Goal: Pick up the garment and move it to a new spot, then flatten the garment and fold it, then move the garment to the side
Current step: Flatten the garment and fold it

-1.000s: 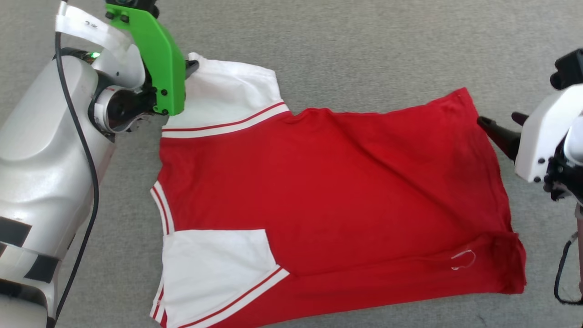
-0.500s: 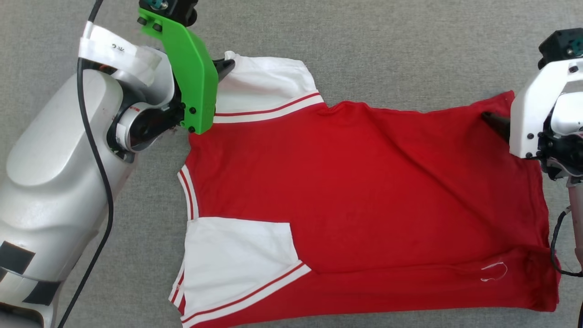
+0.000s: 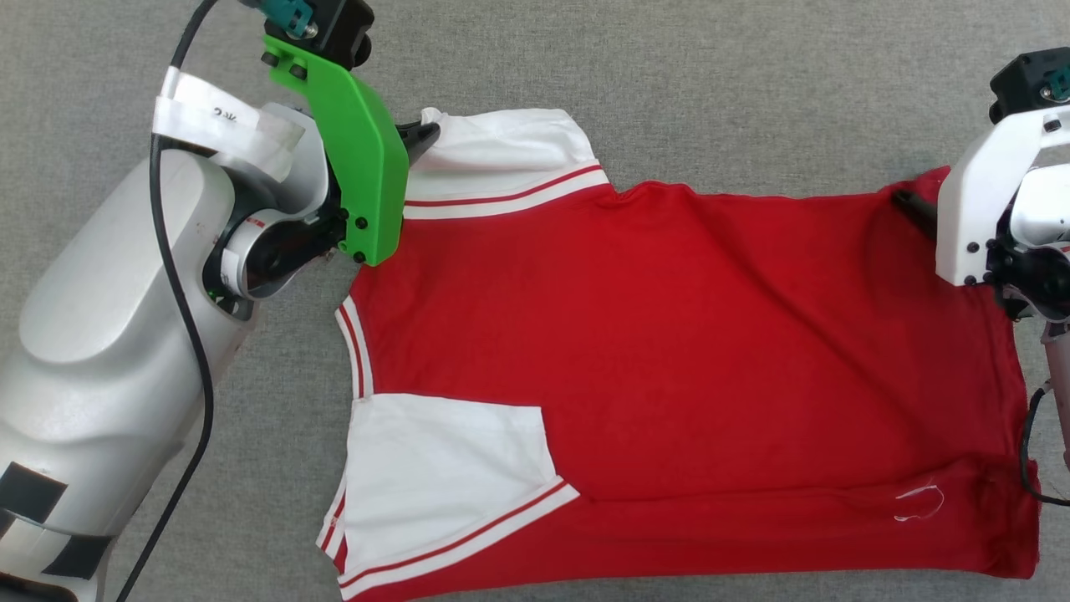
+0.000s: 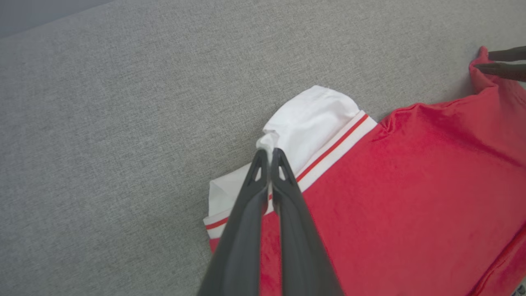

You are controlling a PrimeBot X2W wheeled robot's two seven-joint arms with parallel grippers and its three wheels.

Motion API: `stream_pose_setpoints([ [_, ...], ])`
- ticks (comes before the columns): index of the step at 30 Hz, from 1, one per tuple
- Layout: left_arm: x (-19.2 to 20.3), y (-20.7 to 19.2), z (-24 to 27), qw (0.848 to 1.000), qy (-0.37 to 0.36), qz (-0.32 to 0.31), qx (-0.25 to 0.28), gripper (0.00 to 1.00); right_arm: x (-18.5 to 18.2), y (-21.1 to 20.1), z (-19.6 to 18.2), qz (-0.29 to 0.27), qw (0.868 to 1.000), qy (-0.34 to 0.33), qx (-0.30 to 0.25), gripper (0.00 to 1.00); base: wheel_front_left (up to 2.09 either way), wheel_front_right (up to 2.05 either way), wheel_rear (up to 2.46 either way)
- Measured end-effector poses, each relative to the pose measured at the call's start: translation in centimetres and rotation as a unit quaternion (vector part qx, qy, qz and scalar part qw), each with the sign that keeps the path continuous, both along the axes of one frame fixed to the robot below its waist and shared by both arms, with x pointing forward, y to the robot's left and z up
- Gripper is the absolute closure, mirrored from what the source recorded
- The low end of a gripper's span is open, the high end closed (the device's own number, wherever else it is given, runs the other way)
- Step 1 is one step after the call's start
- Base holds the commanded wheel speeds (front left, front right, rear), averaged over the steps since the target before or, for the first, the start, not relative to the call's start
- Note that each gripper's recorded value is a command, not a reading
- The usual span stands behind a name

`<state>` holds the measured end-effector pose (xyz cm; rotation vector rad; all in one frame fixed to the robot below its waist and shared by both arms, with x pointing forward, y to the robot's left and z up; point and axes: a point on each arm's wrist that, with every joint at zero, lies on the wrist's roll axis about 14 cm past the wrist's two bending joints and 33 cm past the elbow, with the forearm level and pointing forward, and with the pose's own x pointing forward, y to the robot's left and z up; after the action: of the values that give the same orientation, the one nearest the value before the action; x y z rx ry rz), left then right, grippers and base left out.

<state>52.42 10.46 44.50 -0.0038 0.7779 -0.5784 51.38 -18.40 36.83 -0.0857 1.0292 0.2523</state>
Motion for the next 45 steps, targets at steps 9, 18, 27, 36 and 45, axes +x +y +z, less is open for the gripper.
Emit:
stream_pose_setpoints([
  [9, -0.5, 1.5, 1.1, 0.999, -0.023, 0.037, -0.009, 1.0, 0.4, 0.0, 2.1, -0.024, 0.997, -0.063, 0.044, 1.0, 0.0, 0.0, 0.0],
  [18, -2.6, 2.0, 2.9, 0.997, -0.047, 0.061, -0.031, 1.0, -1.3, -2.6, 4.5, -0.066, 0.988, -0.126, 0.058, 1.0, 0.0, 0.0, 0.0],
  [27, -6.3, 2.6, 4.5, 0.994, -0.068, 0.073, -0.041, 1.0, -3.5, -2.5, 7.9, -0.082, 0.972, -0.193, 0.107, 1.0, 0.0, 0.0, 0.0],
  [36, -10.8, 3.0, 5.7, 0.992, -0.084, 0.08, -0.047, 1.0, -6.9, -2.8, 10.2, -0.091, 0.957, -0.241, 0.136, 1.0, 0.0, 0.0, 0.0],
  [45, -16.0, 4.2, 3.7, 0.991, -0.051, 0.112, -0.054, 1.0, -10.9, -2.7, 9.2, -0.089, 0.961, -0.217, 0.148, 1.0, 0.0, 0.0, 0.0],
])
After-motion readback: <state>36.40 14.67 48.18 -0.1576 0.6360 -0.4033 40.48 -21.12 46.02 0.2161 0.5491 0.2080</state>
